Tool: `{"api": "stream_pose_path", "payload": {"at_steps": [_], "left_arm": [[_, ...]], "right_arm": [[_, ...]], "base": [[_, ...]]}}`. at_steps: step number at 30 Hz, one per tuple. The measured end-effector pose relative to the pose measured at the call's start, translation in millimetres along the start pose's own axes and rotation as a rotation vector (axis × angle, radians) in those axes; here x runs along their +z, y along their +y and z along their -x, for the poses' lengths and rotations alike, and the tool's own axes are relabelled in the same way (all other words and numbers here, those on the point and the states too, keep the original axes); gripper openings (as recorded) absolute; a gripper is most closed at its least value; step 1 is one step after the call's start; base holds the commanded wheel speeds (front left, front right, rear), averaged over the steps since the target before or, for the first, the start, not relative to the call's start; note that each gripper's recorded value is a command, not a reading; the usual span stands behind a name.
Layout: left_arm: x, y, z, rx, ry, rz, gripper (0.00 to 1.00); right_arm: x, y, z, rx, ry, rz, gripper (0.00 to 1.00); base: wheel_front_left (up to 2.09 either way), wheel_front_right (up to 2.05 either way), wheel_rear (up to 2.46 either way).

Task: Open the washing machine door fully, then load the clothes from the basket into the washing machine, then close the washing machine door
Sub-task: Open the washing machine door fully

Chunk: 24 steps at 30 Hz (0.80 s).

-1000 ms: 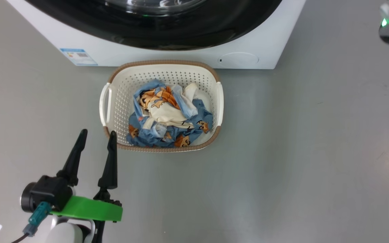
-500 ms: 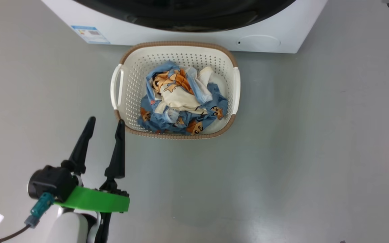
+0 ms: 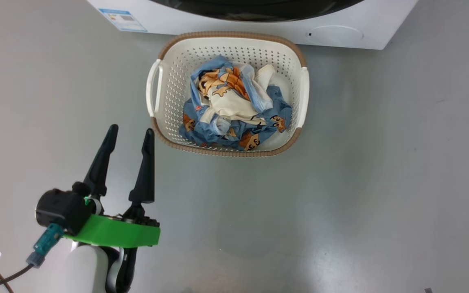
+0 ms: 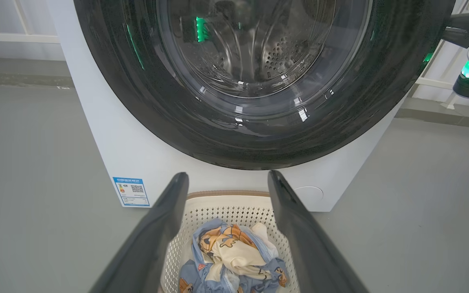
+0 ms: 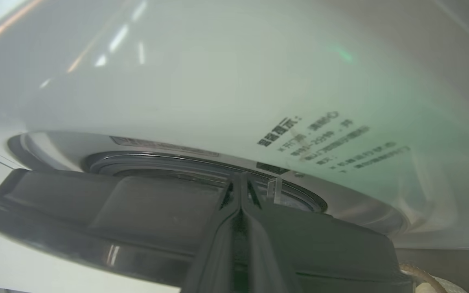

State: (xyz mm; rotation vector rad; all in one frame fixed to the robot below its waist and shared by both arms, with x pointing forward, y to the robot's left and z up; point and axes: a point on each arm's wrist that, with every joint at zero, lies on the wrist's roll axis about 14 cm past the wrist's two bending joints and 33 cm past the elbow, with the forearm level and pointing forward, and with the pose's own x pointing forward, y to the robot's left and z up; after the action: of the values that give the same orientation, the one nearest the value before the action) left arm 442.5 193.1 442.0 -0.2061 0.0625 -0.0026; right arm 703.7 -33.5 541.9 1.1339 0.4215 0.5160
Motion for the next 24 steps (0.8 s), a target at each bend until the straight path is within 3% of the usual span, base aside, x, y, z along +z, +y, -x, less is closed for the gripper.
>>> {"api": "stream_pose_path", "payload": {"at_steps": [12, 24], "left_arm": [[0, 10, 5, 0.031, 0.005, -0.001, 1.0], [9, 5, 3, 0.019, -0.023, 0.015, 1.0]], "right_arm": [[-9, 2, -10, 0.004, 0.065, 0.029, 0.0], [-29, 7, 12, 0.02, 0.226, 0.083, 0.0]], "base": [[0.0, 0.0, 0.0], [0.0, 0.0, 0.0]]}}
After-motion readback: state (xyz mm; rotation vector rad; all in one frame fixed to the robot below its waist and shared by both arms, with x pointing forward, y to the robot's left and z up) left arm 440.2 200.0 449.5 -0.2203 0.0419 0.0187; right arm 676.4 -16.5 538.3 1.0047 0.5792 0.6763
